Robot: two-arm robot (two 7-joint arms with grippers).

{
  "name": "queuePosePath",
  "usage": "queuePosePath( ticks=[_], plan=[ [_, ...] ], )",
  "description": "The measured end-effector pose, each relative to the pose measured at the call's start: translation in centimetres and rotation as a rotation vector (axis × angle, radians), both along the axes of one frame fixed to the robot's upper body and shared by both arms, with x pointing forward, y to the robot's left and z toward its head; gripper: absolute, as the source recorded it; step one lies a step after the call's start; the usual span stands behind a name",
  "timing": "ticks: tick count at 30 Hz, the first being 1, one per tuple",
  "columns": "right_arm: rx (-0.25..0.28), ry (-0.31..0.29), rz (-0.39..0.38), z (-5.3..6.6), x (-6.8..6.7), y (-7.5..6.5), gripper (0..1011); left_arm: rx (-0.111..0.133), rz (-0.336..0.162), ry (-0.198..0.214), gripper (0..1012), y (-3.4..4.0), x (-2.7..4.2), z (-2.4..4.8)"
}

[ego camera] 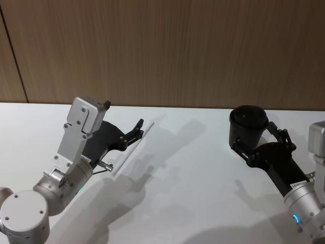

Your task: Pick up the straw with one hand, pass it to the other hand, and insert it into the cup.

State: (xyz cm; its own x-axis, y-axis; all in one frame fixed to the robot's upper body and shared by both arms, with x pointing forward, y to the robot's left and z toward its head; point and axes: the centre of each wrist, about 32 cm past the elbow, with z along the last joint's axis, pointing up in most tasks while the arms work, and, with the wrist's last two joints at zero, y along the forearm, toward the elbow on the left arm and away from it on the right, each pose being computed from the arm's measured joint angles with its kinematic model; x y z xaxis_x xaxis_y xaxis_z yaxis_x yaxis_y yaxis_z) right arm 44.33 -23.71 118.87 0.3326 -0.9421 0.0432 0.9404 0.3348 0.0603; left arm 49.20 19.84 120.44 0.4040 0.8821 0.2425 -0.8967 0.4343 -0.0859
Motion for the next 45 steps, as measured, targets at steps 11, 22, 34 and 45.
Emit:
queuePosePath(
  ticks=[11, 22, 34, 45],
  plan=[
    [0.000, 0.000, 0.000, 0.00, 0.00, 0.00, 1001, 0.000, 0.000, 0.000, 1003, 0.00, 0.00, 0.00],
    [0.000, 0.000, 0.000, 0.00, 0.00, 0.00, 1001, -0.001, -0.001, 0.010, 1003, 0.13, 0.02, -0.01],
    [0.000, 0.000, 0.000, 0.00, 0.00, 0.00, 1001, 0.002, 0.027, 0.086, 1003, 0.57, 0.02, 0.03],
    [0.000, 0.000, 0.000, 0.00, 0.00, 0.00, 1001, 0.029, 0.055, 0.151, 1003, 0.15, 0.05, 0.73]
  ],
)
